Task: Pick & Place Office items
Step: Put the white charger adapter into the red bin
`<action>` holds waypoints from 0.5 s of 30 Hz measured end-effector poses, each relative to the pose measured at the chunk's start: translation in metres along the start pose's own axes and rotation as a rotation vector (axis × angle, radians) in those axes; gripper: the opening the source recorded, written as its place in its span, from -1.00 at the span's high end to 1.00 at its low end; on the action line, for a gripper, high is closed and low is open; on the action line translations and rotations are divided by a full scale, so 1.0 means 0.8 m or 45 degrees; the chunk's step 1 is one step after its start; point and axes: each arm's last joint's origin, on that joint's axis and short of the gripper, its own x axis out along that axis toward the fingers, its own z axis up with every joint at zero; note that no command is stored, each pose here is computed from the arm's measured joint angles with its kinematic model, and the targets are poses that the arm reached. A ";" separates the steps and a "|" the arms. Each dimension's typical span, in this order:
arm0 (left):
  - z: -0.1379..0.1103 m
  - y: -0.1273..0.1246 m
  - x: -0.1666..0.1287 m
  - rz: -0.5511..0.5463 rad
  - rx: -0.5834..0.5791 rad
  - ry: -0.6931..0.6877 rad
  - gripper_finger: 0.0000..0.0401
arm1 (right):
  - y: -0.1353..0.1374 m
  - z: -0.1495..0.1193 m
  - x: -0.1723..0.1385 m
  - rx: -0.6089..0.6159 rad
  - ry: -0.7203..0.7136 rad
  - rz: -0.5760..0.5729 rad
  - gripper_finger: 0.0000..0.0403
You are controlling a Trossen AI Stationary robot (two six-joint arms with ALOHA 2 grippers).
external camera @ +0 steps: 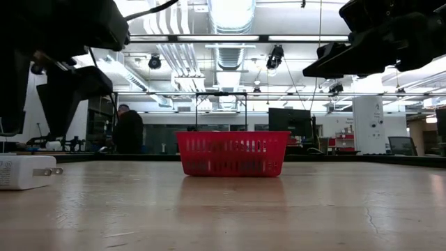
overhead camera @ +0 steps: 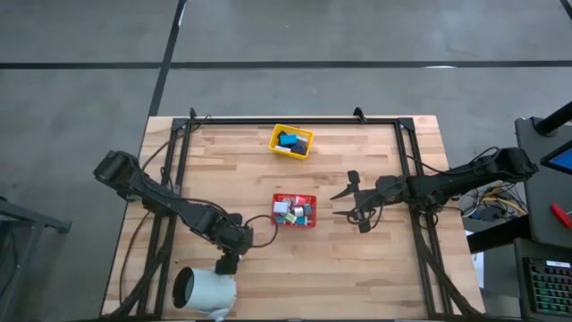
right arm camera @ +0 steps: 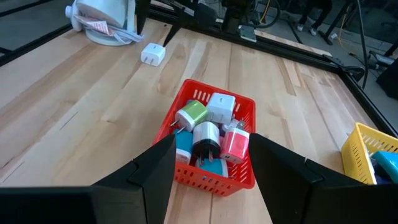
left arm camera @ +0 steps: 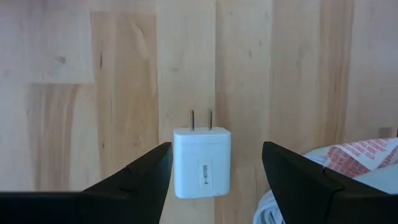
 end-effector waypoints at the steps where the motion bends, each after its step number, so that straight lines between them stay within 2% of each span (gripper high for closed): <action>1: 0.000 0.000 0.001 -0.003 -0.002 0.007 -0.27 | 0.000 0.000 0.000 0.001 0.000 0.000 0.00; 15: -0.003 0.000 0.022 -0.003 -0.055 0.114 -0.27 | 0.000 0.000 0.000 0.002 0.004 0.001 0.00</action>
